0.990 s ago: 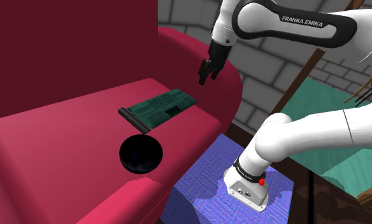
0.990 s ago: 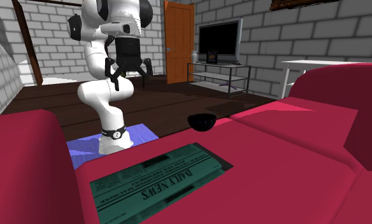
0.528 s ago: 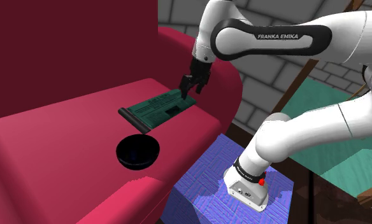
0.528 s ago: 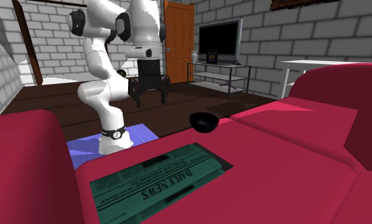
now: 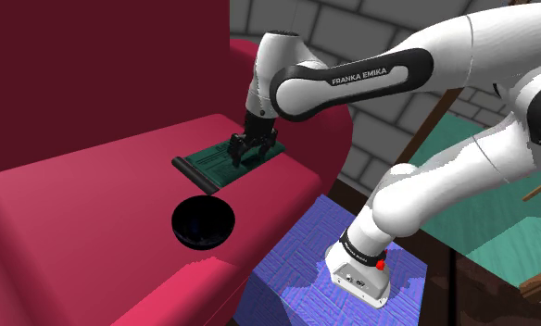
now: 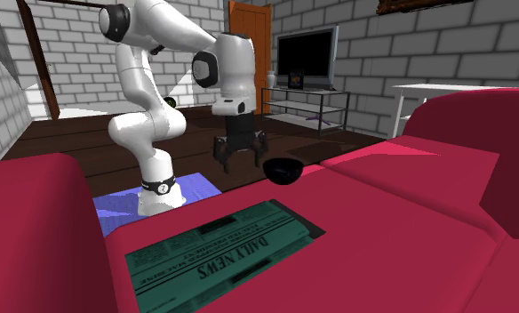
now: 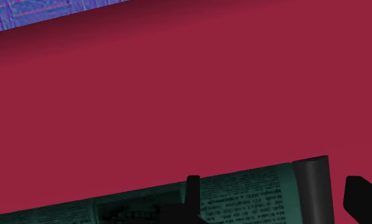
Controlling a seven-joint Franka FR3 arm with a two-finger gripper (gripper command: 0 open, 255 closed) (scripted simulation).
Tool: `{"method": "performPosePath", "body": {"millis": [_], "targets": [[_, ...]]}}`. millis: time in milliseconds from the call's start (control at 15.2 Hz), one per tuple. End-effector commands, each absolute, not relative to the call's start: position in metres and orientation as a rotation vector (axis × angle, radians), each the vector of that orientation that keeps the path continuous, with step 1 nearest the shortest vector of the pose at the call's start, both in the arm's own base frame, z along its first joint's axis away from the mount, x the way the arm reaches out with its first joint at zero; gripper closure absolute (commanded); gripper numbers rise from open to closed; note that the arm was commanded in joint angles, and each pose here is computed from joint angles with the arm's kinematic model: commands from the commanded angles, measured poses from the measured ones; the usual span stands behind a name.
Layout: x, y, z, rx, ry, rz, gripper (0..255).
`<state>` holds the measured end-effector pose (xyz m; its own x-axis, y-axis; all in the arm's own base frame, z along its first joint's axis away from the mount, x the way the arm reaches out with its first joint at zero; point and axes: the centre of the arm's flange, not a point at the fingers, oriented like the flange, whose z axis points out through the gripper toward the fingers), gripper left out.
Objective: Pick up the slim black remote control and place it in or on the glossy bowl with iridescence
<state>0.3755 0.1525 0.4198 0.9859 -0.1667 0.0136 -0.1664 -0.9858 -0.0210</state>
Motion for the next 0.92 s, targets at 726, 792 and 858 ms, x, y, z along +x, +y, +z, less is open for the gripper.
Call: {"method": "performPosePath", "body": {"millis": [726,792,858], "targets": [[0.416,0.223,0.33,-3.063,0.383,-0.006,0],[0.416,0.223,0.325,-3.063,0.383,-0.006,0],[0.416,0.223,0.319,-3.063,0.383,-0.006,0]]}}
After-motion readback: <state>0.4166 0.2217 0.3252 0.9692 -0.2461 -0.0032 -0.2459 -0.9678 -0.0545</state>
